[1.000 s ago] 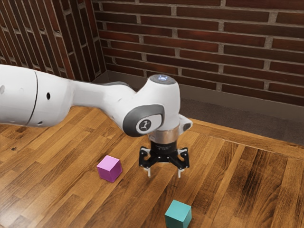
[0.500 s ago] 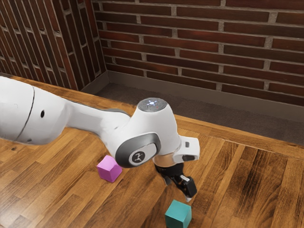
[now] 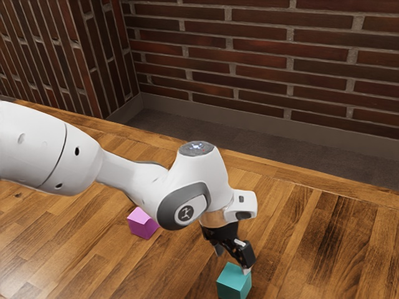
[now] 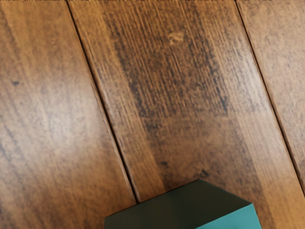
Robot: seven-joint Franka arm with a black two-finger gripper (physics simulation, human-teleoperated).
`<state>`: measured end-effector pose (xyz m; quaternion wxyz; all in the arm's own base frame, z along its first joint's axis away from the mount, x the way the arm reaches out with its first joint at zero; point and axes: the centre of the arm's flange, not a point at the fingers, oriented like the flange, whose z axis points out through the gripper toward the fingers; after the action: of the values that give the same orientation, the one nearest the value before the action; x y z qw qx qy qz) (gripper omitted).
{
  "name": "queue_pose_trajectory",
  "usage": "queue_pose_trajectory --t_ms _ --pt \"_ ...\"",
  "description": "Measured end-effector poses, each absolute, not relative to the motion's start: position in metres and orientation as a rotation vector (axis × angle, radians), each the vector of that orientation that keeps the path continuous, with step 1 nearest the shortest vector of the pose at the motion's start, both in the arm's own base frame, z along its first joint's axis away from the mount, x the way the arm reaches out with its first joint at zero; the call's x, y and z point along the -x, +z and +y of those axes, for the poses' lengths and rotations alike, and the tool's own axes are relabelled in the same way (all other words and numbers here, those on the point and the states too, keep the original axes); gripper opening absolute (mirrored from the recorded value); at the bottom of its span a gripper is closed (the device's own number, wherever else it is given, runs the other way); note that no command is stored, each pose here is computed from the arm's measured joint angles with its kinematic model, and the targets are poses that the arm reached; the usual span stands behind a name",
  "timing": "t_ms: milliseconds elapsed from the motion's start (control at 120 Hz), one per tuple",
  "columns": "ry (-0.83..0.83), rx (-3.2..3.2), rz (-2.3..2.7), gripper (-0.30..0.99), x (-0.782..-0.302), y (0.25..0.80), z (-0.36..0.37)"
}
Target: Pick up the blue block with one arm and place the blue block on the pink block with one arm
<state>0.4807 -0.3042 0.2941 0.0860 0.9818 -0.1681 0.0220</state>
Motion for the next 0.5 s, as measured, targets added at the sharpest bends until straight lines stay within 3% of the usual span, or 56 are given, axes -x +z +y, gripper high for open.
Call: queue_pose_trajectory --t_ms 333,500 --pt "0.012 -2.932 -0.312 0.69 -0.476 0.283 -0.312" --pt "-0.023 -2.947 -0.238 0.69 -0.445 0.286 -0.316"
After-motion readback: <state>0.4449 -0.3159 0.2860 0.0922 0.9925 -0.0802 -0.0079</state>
